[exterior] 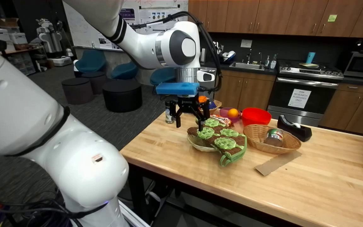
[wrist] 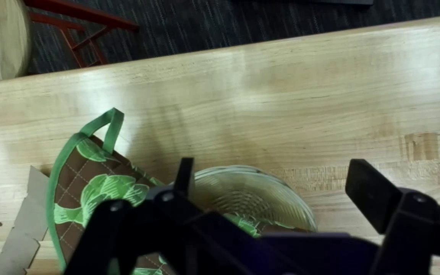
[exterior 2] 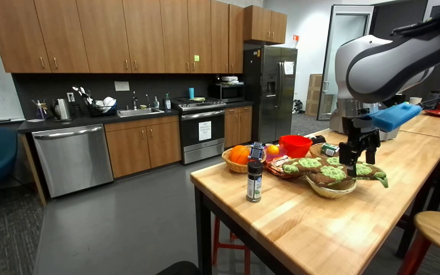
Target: Pick up the small ball and put it into the red bowl
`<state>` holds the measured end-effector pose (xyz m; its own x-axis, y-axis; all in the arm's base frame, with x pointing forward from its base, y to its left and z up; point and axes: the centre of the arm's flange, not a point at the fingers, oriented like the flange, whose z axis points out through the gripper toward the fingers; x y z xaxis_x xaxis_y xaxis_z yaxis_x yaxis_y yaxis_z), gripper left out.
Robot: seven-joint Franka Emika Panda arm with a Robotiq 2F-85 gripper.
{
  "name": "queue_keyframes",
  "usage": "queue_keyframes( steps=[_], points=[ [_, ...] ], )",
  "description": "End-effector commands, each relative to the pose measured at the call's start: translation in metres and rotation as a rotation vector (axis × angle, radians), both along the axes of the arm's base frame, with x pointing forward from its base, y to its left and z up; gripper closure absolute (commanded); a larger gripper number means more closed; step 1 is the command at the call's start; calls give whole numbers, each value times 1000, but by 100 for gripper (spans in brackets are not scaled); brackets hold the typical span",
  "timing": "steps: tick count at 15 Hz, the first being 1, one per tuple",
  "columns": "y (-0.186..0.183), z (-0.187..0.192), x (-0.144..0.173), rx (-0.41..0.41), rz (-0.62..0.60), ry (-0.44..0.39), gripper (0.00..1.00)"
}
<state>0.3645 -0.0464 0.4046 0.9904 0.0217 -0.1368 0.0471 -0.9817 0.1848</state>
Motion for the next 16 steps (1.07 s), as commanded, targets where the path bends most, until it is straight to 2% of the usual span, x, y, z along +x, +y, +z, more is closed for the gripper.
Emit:
queue_keyframes(
  steps=[1,10,16],
  points=[
    [17,-1,8,-29,34,17,0],
    [106,-14,31,-56,268,82,0],
    [155,-14,81,-73,354,130,0]
  ],
)
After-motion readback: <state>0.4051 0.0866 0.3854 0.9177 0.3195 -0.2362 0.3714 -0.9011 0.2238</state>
